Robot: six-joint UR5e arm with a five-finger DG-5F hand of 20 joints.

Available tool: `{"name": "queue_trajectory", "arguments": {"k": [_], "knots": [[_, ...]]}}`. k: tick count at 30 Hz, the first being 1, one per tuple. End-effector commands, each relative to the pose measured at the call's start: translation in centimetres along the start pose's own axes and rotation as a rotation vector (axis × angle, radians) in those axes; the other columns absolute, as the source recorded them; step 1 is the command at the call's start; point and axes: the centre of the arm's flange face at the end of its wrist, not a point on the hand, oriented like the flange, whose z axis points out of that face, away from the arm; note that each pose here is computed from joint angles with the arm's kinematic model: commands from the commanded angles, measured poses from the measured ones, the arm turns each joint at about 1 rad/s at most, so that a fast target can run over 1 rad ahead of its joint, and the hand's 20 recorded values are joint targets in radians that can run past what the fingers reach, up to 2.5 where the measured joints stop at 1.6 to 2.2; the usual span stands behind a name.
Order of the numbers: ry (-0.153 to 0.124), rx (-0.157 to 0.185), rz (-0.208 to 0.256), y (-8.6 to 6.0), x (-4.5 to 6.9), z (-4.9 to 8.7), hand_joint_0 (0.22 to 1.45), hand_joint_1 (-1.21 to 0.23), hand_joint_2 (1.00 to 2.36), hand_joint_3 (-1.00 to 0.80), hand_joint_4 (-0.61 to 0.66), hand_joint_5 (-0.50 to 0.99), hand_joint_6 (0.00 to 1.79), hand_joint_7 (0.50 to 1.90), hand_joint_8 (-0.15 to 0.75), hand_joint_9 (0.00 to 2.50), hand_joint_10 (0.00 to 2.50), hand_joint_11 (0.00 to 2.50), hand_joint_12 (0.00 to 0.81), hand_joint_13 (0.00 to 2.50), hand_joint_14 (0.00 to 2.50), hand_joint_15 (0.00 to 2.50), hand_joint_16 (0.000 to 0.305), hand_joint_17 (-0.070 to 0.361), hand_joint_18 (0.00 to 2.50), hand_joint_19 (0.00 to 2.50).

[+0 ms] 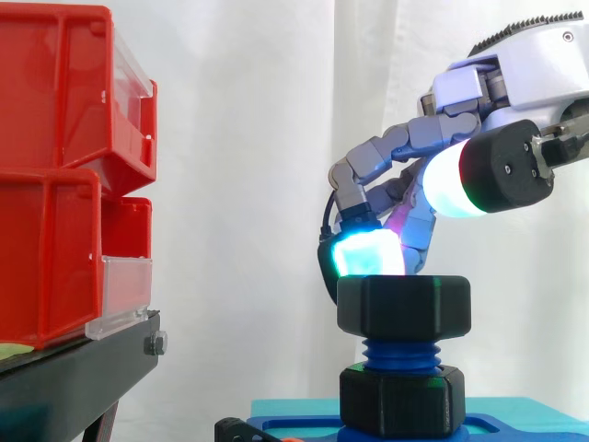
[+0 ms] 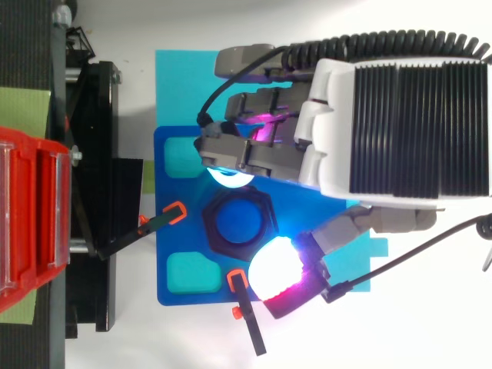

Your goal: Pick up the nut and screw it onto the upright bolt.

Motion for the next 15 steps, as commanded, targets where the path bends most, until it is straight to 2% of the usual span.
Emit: {"name": "queue_trajectory", "arguments": {"k": [1,3,6,7,8,9,11,13,15], "knots": [[-0.005,-0.006,-0.003,-0.6,-0.4,-0.1,0.52,-0.27,1.0,-0.5,0.07,0.04,0.62,1.4,0.245,1.08,0.0,0.0,0.157,0.86,0.0,0.0,0.004,0.009,0.42,0.0],[-0.015,-0.008,-0.006,-0.7,-1.1,-0.1,0.52,-0.27,1.0,-0.5,0.06,0.05,0.63,1.35,0.239,1.11,0.0,0.0,0.149,0.88,0.0,0.0,0.003,0.007,0.43,0.0],[-0.014,-0.007,-0.015,-1.1,-1.9,-0.3,0.52,-0.27,1.0,-0.5,0.07,0.05,0.63,1.34,0.241,1.14,0.0,0.0,0.146,0.9,0.0,0.0,0.003,0.007,0.44,0.0],[-0.011,-0.005,-0.019,-1.2,-2.4,-0.4,0.52,-0.27,1.0,-0.5,0.08,0.05,0.6,1.42,0.244,1.15,0.0,0.0,0.151,0.89,0.0,0.0,0.003,0.007,0.44,0.0],[-0.008,-0.005,-0.022,-1.2,-2.5,-0.4,0.52,-0.27,1.0,-0.5,0.09,0.06,0.55,1.56,0.246,1.15,0.0,0.0,0.154,0.89,0.0,0.0,0.003,0.008,0.44,0.0],[-0.006,-0.003,-0.029,-1.3,-3.2,-0.6,0.52,-0.27,1.0,-0.5,0.1,0.06,0.5,1.69,0.251,1.13,0.0,0.0,0.155,0.88,0.0,0.0,0.004,0.009,0.43,0.0],[-0.008,-0.002,-0.032,-1.4,-3.5,-0.6,0.51,-0.26,1.0,-0.5,0.18,0.02,0.5,1.62,0.26,1.09,0.0,0.0,0.168,0.85,0.0,0.0,0.005,0.012,0.39,0.0],[-0.022,-0.003,-0.032,-1.3,-4.3,-0.6,0.51,-0.26,1.0,-0.5,0.19,0.02,0.5,1.59,0.262,1.09,0.0,0.0,0.17,0.84,0.0,0.0,0.006,0.013,0.38,0.0],[-0.028,-0.003,-0.033,-1.3,-4.6,-0.6,0.51,-0.26,1.0,-0.5,0.2,0.0,0.5,1.51,0.263,1.09,0.0,0.0,0.17,0.84,0.0,0.0,0.006,0.014,0.38,0.0]]}}
